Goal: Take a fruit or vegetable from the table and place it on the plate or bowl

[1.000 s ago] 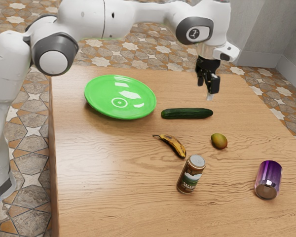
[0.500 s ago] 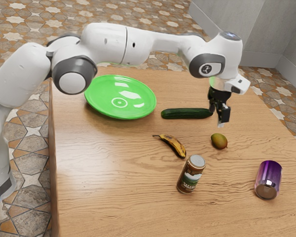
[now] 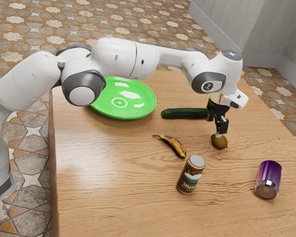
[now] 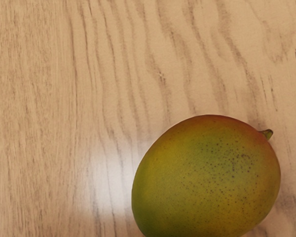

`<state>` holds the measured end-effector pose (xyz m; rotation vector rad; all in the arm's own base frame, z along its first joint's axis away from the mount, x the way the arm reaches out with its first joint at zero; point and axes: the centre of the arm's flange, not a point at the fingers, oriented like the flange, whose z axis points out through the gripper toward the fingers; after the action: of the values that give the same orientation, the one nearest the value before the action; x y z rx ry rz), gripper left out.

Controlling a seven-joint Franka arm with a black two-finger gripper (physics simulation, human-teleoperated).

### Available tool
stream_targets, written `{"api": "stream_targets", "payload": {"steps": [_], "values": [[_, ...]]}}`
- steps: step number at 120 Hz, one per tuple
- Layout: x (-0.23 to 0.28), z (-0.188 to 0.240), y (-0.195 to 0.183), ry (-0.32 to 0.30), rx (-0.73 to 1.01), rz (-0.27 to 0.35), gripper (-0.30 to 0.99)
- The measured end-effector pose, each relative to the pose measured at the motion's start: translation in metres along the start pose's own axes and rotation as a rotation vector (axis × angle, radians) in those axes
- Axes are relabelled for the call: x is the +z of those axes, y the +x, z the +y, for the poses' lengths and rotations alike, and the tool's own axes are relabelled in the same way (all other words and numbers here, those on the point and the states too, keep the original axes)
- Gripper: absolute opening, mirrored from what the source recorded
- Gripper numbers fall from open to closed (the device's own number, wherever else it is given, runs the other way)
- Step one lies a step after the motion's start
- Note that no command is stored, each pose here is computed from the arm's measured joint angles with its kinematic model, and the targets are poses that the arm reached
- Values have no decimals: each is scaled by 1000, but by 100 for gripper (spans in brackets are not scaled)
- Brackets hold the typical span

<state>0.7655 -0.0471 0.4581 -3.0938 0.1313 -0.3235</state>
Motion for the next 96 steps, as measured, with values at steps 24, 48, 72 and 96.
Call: {"api": "stream_targets", "payload": {"steps": [24, 48, 72, 96], "values": [[2, 6, 5, -2, 13, 28, 69], [14, 15, 10, -11, 26, 54, 69], [34, 24, 13, -23, 39, 79, 69], [41, 25, 15, -23, 41, 93, 69]]}}
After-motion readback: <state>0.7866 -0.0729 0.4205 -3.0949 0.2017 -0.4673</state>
